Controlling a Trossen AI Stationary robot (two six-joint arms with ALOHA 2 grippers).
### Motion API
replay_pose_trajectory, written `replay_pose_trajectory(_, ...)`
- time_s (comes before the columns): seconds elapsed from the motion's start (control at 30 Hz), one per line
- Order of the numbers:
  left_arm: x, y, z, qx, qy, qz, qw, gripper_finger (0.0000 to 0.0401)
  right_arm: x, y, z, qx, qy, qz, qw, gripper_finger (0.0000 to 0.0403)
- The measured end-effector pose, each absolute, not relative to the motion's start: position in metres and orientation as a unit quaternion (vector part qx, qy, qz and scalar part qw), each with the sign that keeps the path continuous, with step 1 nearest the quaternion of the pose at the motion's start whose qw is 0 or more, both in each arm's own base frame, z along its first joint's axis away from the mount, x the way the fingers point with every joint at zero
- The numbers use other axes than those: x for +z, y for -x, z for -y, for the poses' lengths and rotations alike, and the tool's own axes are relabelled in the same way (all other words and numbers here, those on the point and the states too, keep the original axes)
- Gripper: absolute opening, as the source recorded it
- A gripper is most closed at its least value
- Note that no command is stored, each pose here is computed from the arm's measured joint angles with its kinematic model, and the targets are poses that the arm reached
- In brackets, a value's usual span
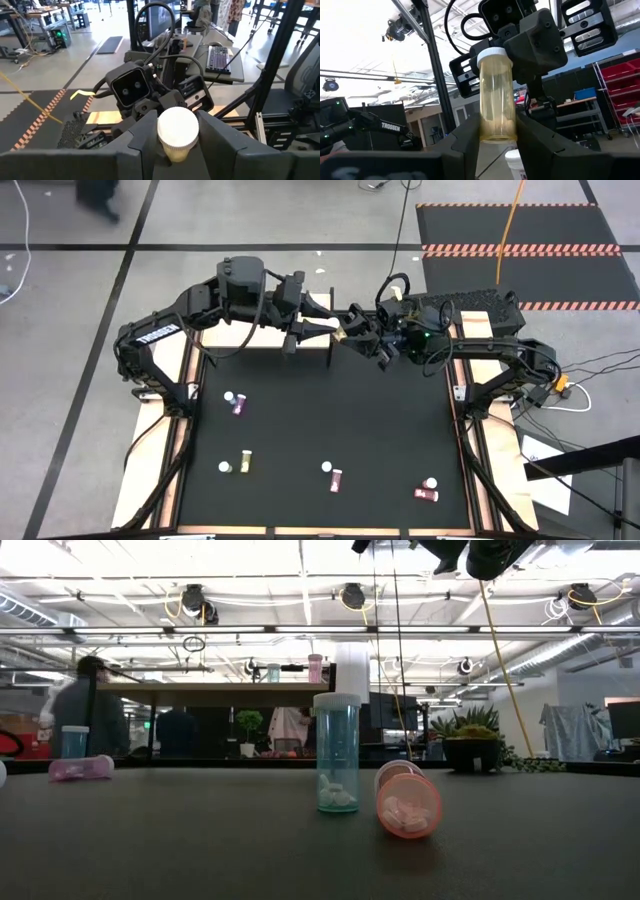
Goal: Pick and place medicine bottles onto shelf by color
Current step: Put the top yellow pill bottle on the shelf
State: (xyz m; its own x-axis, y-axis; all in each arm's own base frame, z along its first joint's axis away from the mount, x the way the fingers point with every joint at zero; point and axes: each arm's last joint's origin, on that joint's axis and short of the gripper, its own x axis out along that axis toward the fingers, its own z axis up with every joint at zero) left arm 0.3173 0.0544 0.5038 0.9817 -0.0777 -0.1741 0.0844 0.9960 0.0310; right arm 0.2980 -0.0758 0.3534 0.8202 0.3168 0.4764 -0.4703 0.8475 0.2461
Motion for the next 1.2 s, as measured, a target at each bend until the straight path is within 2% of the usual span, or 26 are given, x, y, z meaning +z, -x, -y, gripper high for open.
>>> replay_pose_trajectory(0.43,0.502,-0.314,-0.07,-0.013,-0.01,-0.095,0.995,0.0129,0.351,-0.297,0.089,0.173,-0.184,0.209,0.945,0.0191)
replay_pose_trajectory(0.67,0.499,-0.31,-0.083,0.008,-0.005,-0.112,0.994,0.0129,0.34,-0.299,0.1,0.142,-0.2,0.159,0.956,0.0228)
replay_pose_trajectory(0.93,0.494,-0.302,-0.107,0.046,0.006,-0.136,0.99,0.0129,0.331,-0.298,0.114,0.107,-0.21,0.119,0.965,0.0235)
replay_pose_trajectory(1.2,0.499,-0.279,-0.126,0.088,0.011,-0.146,0.985,0.0129,0.341,-0.281,0.119,0.075,-0.195,0.093,0.973,0.0235)
